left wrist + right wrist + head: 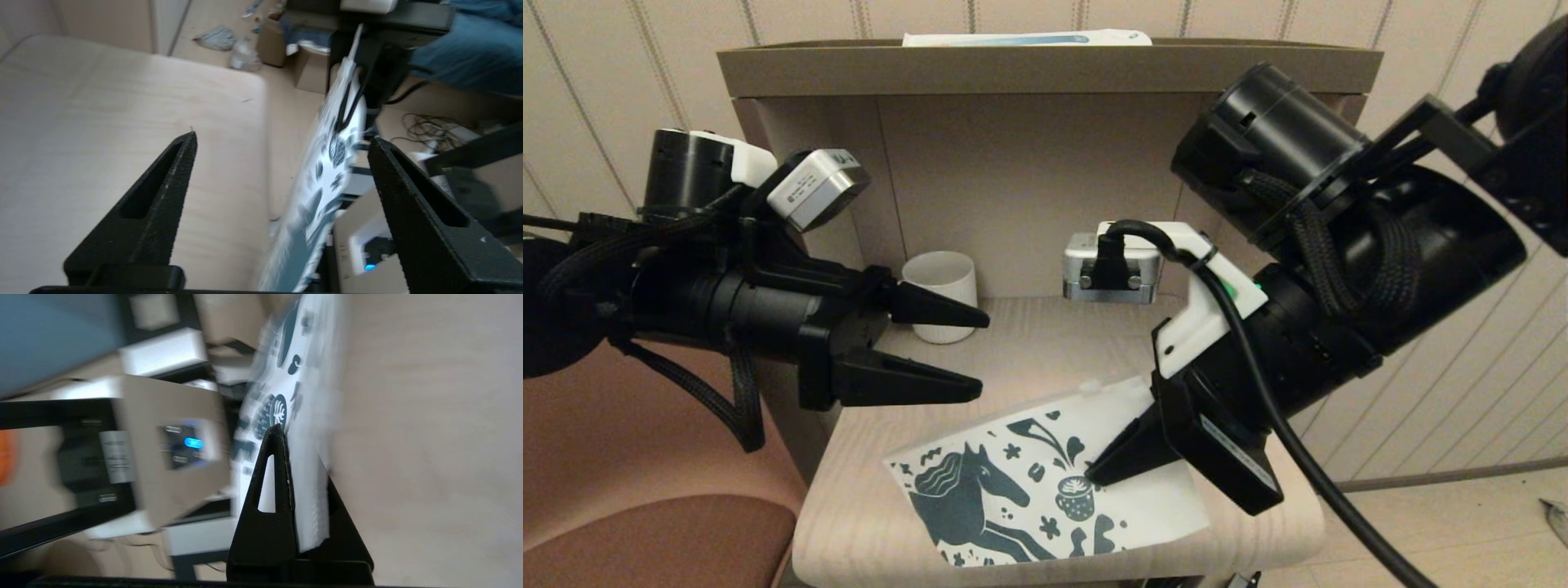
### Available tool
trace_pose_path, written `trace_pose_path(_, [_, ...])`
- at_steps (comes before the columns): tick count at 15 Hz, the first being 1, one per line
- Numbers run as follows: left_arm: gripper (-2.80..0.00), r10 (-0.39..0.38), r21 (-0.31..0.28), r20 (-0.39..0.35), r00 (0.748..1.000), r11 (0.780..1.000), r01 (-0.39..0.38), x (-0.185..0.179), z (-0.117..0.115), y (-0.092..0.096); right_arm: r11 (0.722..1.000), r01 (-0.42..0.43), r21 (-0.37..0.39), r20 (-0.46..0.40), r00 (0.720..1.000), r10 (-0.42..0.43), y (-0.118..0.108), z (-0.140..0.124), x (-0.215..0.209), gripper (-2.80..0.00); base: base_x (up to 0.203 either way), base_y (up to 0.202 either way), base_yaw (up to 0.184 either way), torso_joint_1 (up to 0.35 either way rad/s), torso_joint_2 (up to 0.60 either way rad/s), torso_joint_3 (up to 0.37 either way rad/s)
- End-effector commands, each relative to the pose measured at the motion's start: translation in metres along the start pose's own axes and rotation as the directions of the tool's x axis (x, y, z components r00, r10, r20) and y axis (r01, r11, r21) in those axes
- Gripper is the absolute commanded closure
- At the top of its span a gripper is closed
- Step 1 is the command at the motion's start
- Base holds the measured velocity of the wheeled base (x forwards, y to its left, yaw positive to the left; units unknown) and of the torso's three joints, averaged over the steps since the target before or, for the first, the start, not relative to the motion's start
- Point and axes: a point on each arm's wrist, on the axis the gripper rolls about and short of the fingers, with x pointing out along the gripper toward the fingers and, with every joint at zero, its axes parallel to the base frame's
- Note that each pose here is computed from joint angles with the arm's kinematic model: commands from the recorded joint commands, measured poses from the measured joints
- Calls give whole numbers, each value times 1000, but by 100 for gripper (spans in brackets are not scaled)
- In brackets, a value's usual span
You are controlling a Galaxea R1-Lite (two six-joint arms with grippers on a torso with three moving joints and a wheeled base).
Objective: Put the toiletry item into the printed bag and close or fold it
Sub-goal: Close the strorage bag and place it on the desk
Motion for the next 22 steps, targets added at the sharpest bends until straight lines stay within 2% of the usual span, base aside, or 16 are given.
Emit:
trace_pose_path(1, [-280,0,-15,-10,1000,1000,0,2,-8,10,1000,21,-6,-24,999,-21,2,1,2,0,0,0,0,0,0,0])
trace_pose_path(5, [-280,4,10,-17,1000,1000,-4,3,-12,11,1000,12,-14,-24,1000,-13,3,1,2,0,0,0,0,0,0,0])
trace_pose_path(10, [-280,-5,43,10,1000,999,5,-7,4,-8,997,-57,-44,5,998,57,9,4,9,0,0,0,0,0,0,0])
trace_pose_path(11, [-280,-10,38,18,1000,999,9,-9,8,-14,997,-57,-53,24,998,59,8,6,11,0,0,0,0,0,0,0])
trace_pose_path(14, [-280,-56,-40,48,997,997,58,-14,18,-24,992,-102,-77,94,989,109,3,3,27,0,0,0,0,0,0,0])
trace_pose_path(17, [-280,-74,-61,47,996,995,76,-10,19,-26,988,-93,-122,195,974,116,-3,1,43,0,0,0,0,0,0,0])
trace_pose_path(22, [-280,-90,-83,46,995,992,93,-6,16,-21,984,-119,-130,221,964,146,-6,1,43,0,0,0,0,0,0,0])
